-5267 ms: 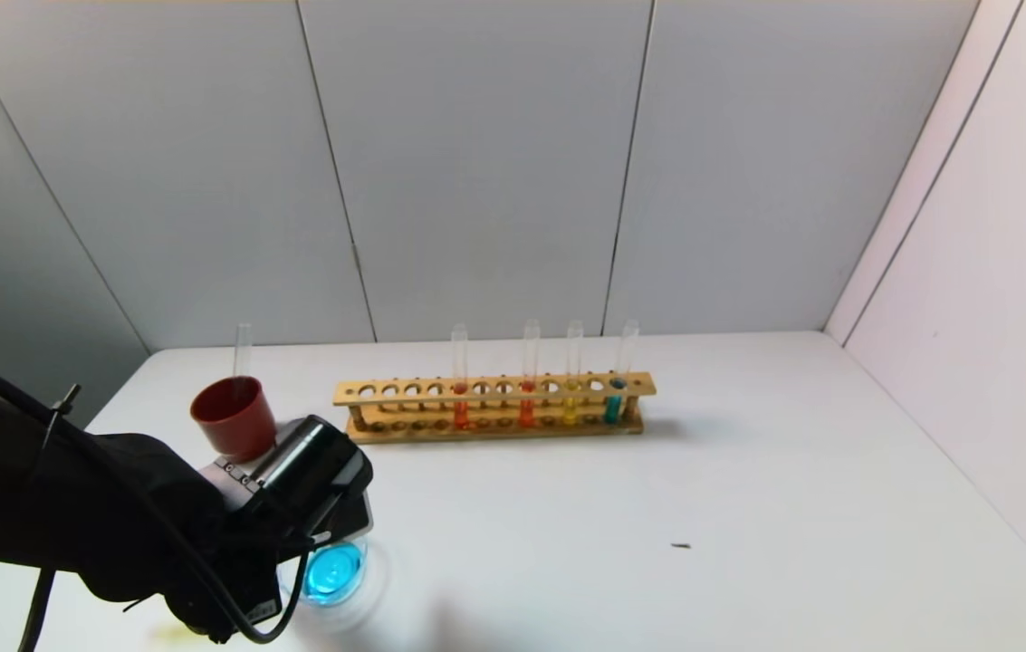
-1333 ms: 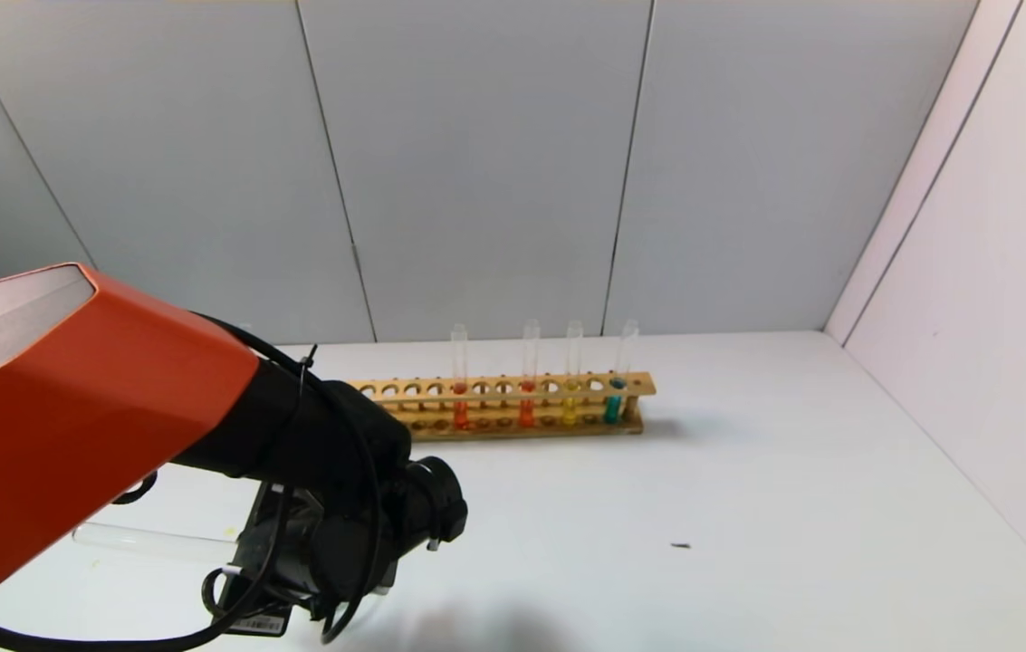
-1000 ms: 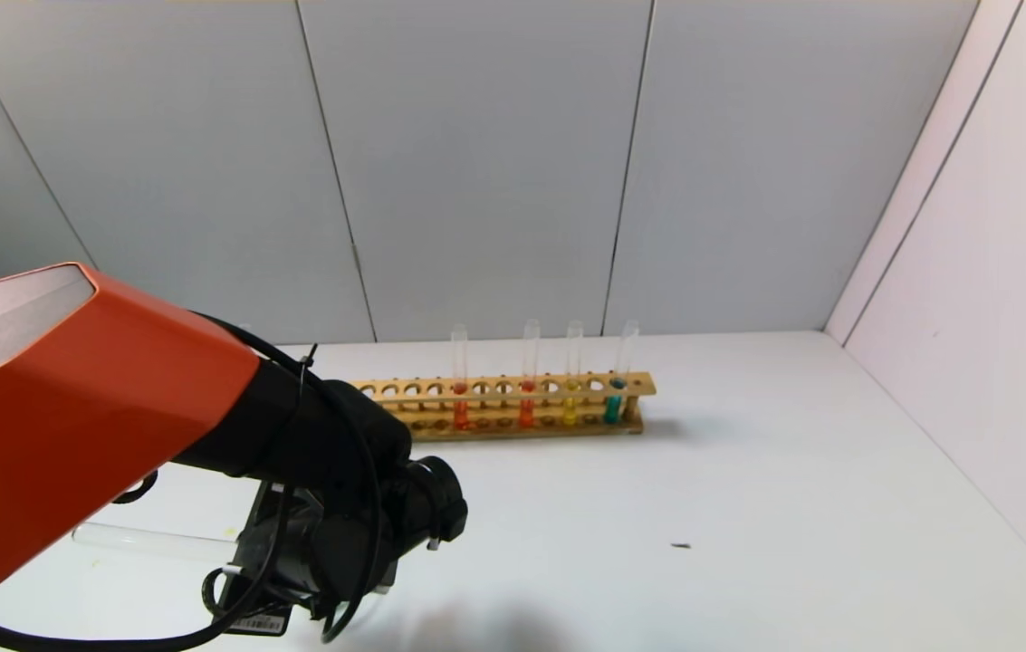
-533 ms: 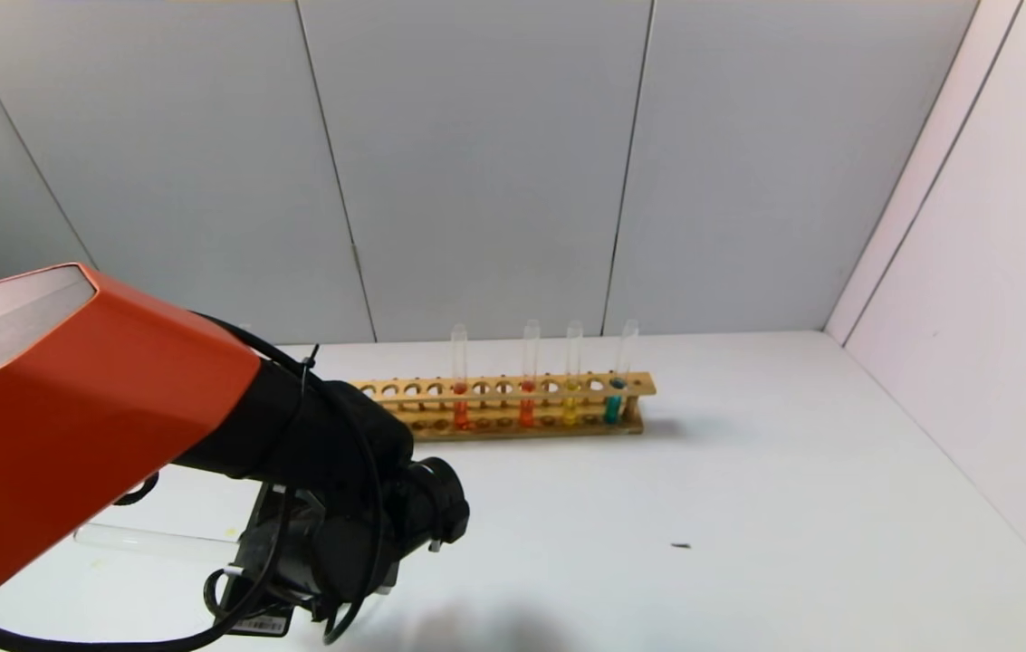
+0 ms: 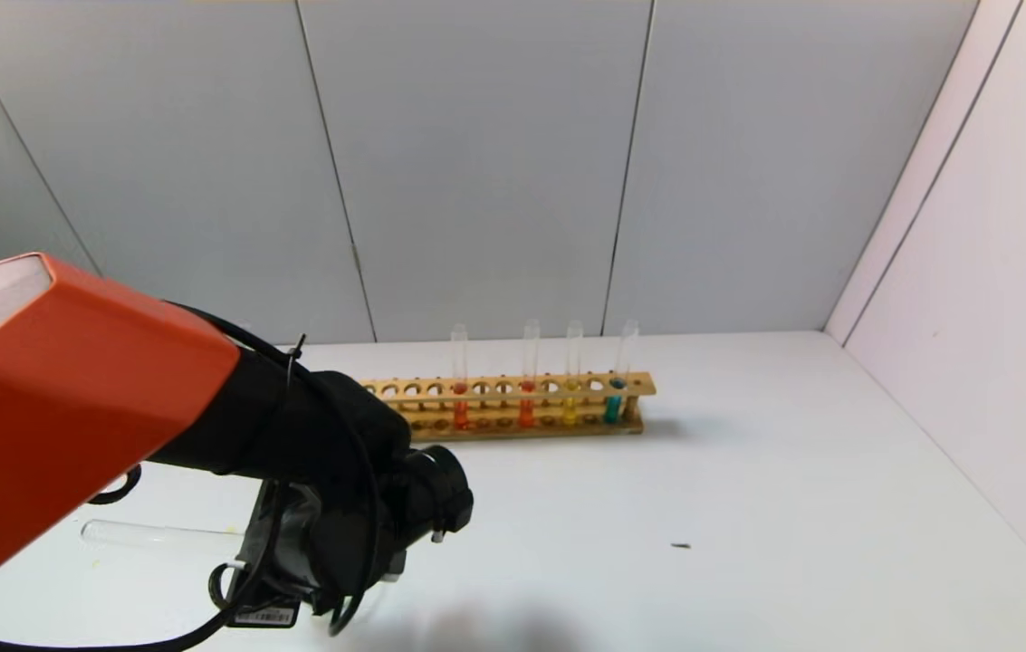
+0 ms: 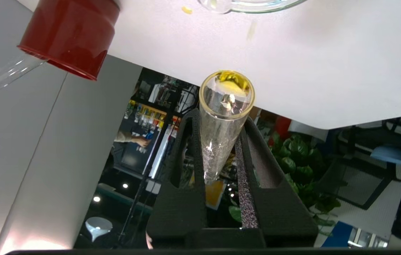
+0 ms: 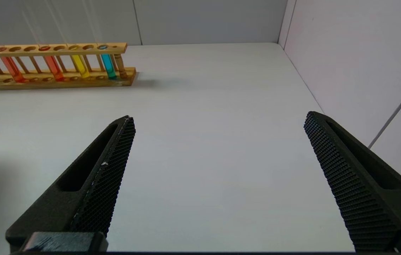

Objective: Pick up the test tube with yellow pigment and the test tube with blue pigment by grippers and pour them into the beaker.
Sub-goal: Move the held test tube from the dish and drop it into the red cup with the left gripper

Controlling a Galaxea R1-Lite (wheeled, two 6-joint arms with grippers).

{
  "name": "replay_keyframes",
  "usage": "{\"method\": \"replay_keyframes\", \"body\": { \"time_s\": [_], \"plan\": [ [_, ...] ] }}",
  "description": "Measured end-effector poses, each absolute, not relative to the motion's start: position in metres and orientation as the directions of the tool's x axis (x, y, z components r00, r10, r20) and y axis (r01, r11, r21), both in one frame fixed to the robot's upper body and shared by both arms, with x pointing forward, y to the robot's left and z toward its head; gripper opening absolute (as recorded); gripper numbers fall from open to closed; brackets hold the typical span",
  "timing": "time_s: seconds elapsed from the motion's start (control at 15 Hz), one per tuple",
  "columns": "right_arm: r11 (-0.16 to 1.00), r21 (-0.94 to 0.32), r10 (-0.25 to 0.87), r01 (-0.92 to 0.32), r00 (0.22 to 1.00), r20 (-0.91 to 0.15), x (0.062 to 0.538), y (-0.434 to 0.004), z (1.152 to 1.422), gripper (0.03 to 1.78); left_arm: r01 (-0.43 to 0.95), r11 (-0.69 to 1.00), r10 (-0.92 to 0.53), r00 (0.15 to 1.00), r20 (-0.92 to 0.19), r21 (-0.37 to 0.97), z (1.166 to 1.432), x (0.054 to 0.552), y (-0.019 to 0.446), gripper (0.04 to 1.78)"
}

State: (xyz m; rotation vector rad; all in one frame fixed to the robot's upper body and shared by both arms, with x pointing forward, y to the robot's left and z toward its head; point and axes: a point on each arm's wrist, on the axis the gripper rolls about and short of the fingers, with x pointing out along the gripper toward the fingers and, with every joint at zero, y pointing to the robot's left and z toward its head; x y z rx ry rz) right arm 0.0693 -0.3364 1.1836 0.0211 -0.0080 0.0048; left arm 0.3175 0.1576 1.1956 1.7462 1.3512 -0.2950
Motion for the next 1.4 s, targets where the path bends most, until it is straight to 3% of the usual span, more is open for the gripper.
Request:
{"method": "replay_keyframes", "body": {
  "time_s": [0.47, 0.73, 1.07, 1.4],
  "plan": [
    [1.000, 0.021, 0.005, -0.005, 1.000, 0.009, 0.069, -0.336, 1.184, 1.74, 0.717, 0.240, 0.524, 0.472, -0.709, 0.654, 1.239, 0.317, 0.165, 0.30],
    [1.000, 0.021, 0.006, -0.006, 1.000, 0.009, 0.069, -0.336, 1.184, 1.74, 0.503, 0.493, 0.497, 0.507, -0.704, 0.710, 1.247, 0.325, 0.169, 0.30],
    [1.000, 0.021, 0.005, -0.005, 1.000, 0.009, 0.069, -0.336, 1.184, 1.74, 0.084, 0.789, 0.444, 0.606, -0.660, 0.608, 1.266, 0.359, 0.189, 0.30],
    [1.000, 0.021, 0.005, -0.005, 1.000, 0.008, 0.069, -0.336, 1.184, 1.74, -0.193, 0.862, 0.468, 0.656, -0.592, 0.468, 1.302, 0.383, 0.234, 0.30]
  ]
}}
